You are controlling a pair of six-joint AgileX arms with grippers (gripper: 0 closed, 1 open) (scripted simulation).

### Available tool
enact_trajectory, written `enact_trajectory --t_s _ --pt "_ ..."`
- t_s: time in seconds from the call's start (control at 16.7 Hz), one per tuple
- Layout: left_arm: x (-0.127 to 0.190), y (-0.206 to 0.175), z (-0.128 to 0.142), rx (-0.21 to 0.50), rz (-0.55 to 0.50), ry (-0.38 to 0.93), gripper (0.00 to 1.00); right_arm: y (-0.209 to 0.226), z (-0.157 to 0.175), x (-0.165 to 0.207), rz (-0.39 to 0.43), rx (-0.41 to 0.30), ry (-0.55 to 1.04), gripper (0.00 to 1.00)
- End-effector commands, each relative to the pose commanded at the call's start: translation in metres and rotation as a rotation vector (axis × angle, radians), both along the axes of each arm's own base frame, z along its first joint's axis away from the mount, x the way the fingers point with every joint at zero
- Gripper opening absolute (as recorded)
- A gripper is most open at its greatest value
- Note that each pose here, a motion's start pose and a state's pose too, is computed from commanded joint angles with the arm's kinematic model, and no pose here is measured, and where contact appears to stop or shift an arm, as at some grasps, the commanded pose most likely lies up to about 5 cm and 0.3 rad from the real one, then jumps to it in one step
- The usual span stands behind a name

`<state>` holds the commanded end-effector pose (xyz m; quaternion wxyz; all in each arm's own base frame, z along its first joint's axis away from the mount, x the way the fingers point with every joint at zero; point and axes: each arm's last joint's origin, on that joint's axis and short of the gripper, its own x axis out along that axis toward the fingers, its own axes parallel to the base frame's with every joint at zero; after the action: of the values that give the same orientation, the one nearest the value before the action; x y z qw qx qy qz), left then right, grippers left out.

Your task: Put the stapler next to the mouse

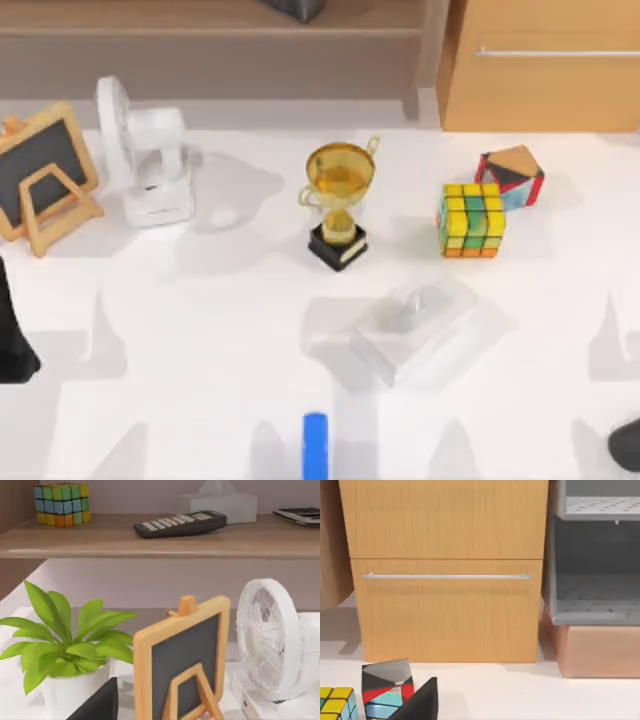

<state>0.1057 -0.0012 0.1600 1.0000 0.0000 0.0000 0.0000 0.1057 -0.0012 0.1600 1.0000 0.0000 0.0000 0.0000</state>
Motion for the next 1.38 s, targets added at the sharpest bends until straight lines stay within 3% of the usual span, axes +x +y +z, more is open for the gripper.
enact_trajectory --t_s 0.18,0.42,0.72,0.96,1.14,1.38 --pt "0.0 0.0 0.0 0.0 0.0 0.0 1.0 0.001 0.001 0.0 0.006 0.006 0.009 1.0" --pt "0.0 0.0 0.0 0.0 0.0 0.0 1.0 0.009 0.018 0.004 0.079 0.08 0.123 1.0" --pt "0.0 0.0 0.0 0.0 0.0 0.0 1.0 0.039 0.055 0.027 0.216 0.219 0.434 1.0" --pt "0.0 0.0 0.0 0.0 0.0 0.0 1.0 0.087 0.078 0.059 0.289 0.284 0.758 1.0" --pt "0.0 0.0 0.0 0.0 0.0 0.0 1.0 0.137 0.083 0.081 0.29 0.285 0.991 1.0" --pt "0.0 0.0 0.0 0.0 0.0 0.0 1.0 0.215 0.068 0.093 0.231 0.222 1.264 1.0"
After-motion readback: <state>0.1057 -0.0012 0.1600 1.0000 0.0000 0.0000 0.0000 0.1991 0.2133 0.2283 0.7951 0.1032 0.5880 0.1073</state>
